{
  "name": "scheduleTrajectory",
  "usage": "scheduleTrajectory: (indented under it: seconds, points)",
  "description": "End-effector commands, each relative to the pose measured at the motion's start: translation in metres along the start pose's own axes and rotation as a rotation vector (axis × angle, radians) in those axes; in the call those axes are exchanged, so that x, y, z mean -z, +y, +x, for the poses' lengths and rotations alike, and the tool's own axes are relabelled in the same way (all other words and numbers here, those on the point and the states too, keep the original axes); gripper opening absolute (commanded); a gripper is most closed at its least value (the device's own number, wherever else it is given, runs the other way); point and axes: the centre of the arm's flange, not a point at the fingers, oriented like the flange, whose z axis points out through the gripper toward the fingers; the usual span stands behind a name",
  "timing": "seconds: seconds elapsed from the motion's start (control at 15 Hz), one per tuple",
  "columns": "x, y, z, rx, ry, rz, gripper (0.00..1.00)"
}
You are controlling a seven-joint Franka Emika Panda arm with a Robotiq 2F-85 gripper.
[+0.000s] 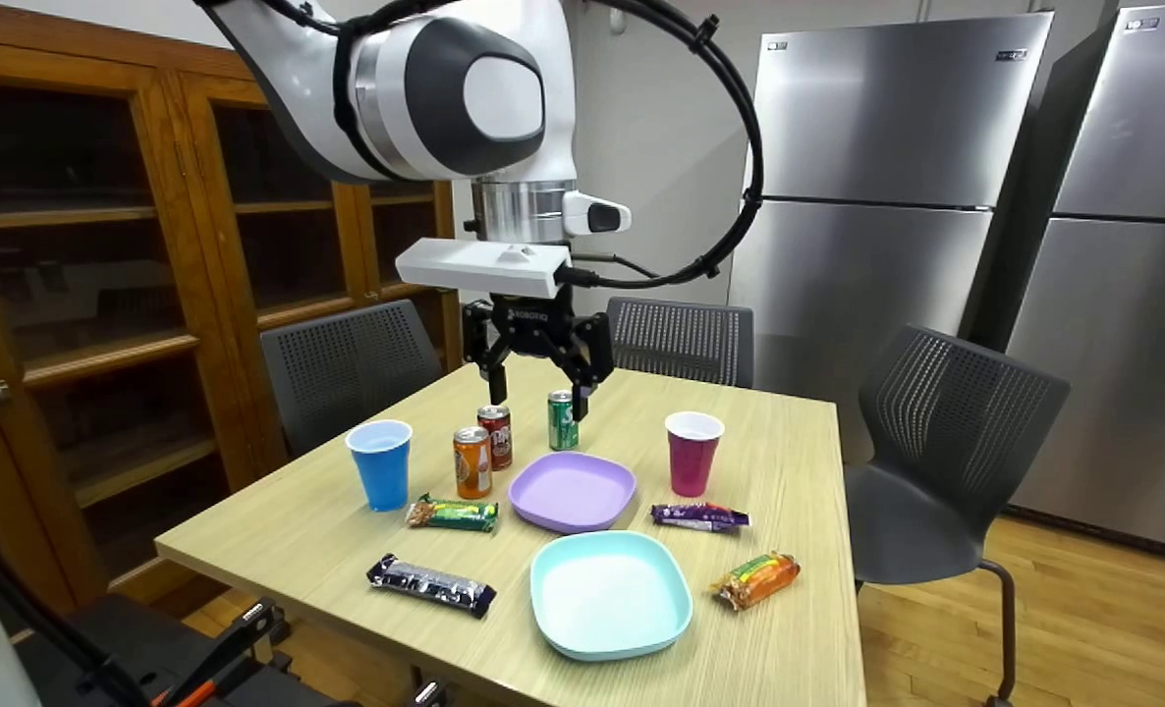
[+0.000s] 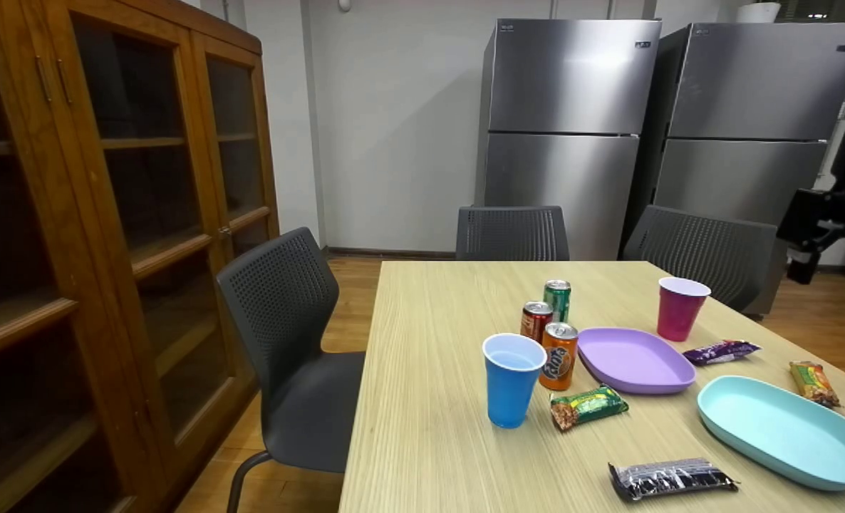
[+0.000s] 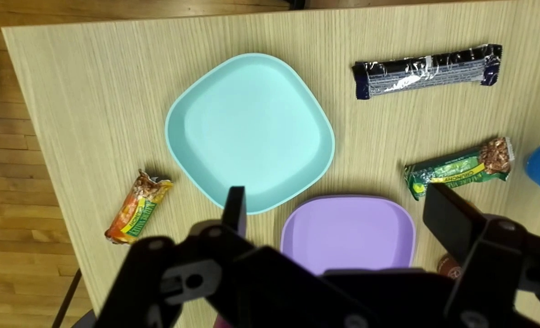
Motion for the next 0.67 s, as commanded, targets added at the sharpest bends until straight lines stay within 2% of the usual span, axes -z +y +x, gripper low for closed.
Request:
scheduleTrajectory:
  seconds: [0.0,0.6]
  points:
    - [-0.011,-0.022,0.016,0.036,-0.002,-0.021,1.00]
    - [-0.020,-0.073,0.027,0.094,0.044,-0.044,1.00]
